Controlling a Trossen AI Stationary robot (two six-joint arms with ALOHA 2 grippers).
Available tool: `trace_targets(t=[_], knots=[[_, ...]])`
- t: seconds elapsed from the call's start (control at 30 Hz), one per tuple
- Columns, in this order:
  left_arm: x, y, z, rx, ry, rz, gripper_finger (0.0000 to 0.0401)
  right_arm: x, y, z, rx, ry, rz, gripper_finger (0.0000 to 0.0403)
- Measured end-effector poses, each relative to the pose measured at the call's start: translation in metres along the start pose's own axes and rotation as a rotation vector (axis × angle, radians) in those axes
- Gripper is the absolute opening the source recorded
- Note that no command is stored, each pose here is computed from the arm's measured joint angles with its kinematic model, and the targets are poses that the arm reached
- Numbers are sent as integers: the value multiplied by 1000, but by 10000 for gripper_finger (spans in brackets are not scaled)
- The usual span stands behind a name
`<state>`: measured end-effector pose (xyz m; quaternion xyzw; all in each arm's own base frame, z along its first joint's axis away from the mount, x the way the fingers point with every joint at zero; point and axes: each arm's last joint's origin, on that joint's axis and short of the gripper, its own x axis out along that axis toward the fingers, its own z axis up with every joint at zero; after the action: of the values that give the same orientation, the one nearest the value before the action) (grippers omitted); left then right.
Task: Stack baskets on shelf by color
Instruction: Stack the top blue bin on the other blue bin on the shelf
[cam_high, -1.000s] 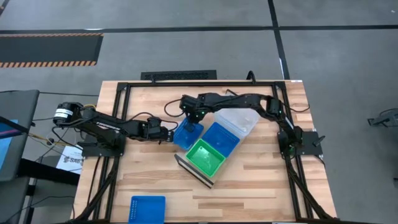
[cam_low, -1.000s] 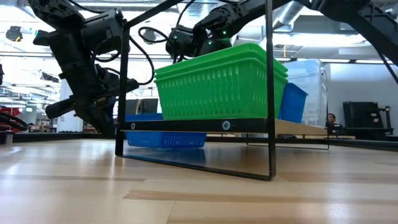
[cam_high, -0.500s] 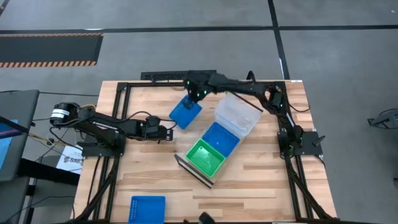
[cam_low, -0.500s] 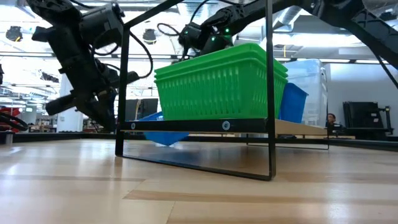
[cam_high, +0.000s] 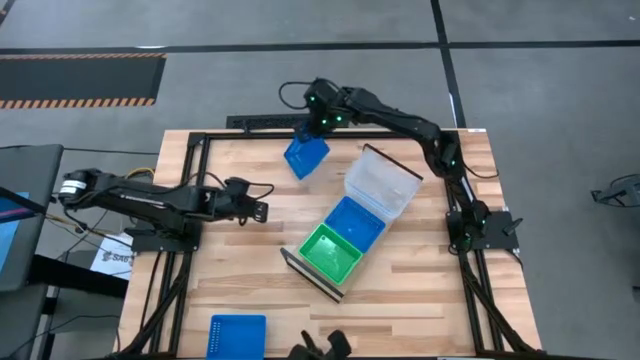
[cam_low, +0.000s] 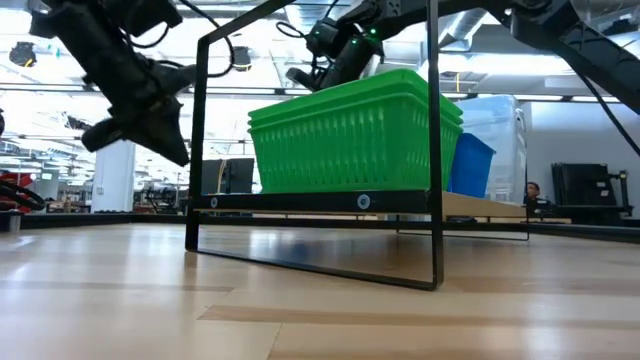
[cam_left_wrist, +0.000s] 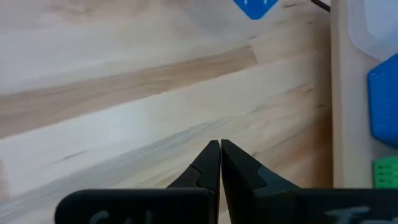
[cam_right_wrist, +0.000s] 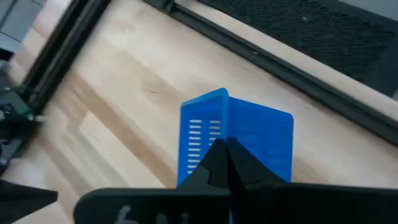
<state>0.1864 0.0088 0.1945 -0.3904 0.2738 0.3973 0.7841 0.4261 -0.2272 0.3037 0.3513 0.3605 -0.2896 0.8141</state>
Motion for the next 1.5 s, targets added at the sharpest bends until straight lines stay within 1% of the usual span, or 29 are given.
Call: trace_targets(t=[0.1, 0.2, 0.3, 0.33, 0.43, 0.47, 0.5, 0.6, 0.67, 0.93, 1.07, 1.13, 1.2, 1.3, 1.37, 1.47, 1.5], knots=[[-10, 7, 3, 11, -28, 14, 0, 4, 9, -6, 27, 24, 32, 0], [-21, 15, 6, 21, -70, 37, 0, 17, 23, -13, 37, 24, 58, 0], [-28, 19, 9, 25, -108, 35, 0, 31, 31, -25, 35, 64, 49, 0], [-30, 20, 10, 23, -118, 35, 0, 38, 37, -28, 25, 50, 62, 0], [-35, 22, 12, 15, -132, 20, 0, 50, 36, -38, 18, 116, 33, 6], [-36, 22, 12, 15, -135, 15, 0, 56, 39, -42, 6, 117, 24, 12], [-37, 24, 12, 18, -135, 16, 0, 60, 41, -43, -2, 106, 31, 19], [-38, 24, 13, 17, -139, 9, 0, 69, 40, -52, -53, 154, -10, 50], [-37, 25, 12, 27, -131, 26, 0, 73, 42, -53, -84, 150, -2, 75], [-35, 25, 11, 34, -135, 45, 0, 70, 39, -59, -189, 209, -30, 184], [-35, 25, 11, 32, -143, 46, 0, 73, 47, -66, -277, 213, -12, 214], [-35, 25, 12, 28, -145, 45, 0, 74, 51, -70, -321, 218, -8, 218], [-35, 25, 12, 27, -145, 45, 0, 82, 58, -74, -369, 186, -12, 218], [-35, 25, 12, 27, -145, 45, 0, 94, 59, -79, -400, 179, -27, 213], [-35, 25, 12, 27, -144, 46, 0, 104, 61, -80, -407, 150, -10, 208], [-35, 25, 11, 27, -134, 41, 0, 113, 55, -85, -404, 190, -37, 202], [-35, 25, 11, 29, -130, 40, 0, 117, 55, -85, -403, 181, -33, 201]])
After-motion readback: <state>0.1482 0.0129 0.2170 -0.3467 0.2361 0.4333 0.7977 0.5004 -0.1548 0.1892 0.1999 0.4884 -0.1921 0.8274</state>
